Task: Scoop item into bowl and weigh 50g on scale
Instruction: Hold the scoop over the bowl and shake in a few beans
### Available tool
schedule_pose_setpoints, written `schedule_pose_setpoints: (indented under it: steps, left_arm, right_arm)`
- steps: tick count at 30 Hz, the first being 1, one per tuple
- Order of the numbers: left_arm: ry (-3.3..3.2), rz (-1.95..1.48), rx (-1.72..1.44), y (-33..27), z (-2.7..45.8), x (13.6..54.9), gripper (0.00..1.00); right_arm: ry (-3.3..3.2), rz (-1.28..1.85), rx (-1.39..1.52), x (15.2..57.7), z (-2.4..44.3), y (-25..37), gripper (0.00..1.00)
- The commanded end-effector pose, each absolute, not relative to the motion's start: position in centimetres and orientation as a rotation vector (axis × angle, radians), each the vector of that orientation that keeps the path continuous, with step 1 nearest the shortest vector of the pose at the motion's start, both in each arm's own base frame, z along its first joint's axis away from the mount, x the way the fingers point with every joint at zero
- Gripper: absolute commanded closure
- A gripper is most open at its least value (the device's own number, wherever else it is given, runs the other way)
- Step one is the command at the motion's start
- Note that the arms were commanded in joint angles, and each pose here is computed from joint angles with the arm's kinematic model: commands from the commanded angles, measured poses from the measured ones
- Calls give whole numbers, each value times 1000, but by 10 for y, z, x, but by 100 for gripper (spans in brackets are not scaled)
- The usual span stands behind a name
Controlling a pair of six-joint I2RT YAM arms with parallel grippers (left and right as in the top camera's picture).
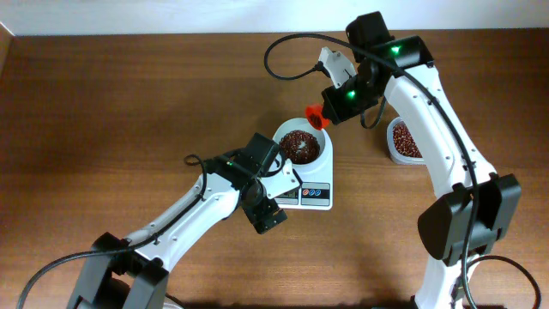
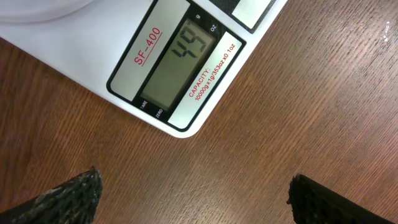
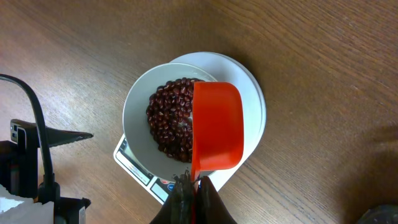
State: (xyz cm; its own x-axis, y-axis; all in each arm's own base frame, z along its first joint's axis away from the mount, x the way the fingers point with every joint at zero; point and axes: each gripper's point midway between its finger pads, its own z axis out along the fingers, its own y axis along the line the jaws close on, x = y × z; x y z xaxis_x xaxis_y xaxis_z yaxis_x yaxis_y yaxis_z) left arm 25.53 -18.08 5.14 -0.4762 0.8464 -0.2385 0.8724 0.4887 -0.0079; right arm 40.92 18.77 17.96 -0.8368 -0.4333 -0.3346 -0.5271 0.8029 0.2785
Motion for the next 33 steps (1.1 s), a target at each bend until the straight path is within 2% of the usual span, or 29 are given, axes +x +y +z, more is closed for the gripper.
schedule_pose_setpoints:
  steps: [1, 7, 14, 30, 33]
  left_arm:
    - [2508, -202, 1496, -182, 54, 255, 1]
    - [2508, -202, 1496, -182, 54, 255, 1]
    - [2507, -202, 1496, -182, 54, 255, 1]
    - [2508, -202, 1496, -182, 54, 255, 1]
    - [2508, -203, 1496, -182, 54, 255, 1]
  right_arm:
    - [2694, 593, -745, 407, 196, 196, 96]
    - [2713, 669, -687, 404, 198, 196, 96]
    - [2653, 951, -627, 402, 216, 198, 96]
    - [2651, 949, -647, 399, 217, 203, 96]
    - [2675, 861, -680, 394, 214, 206, 96]
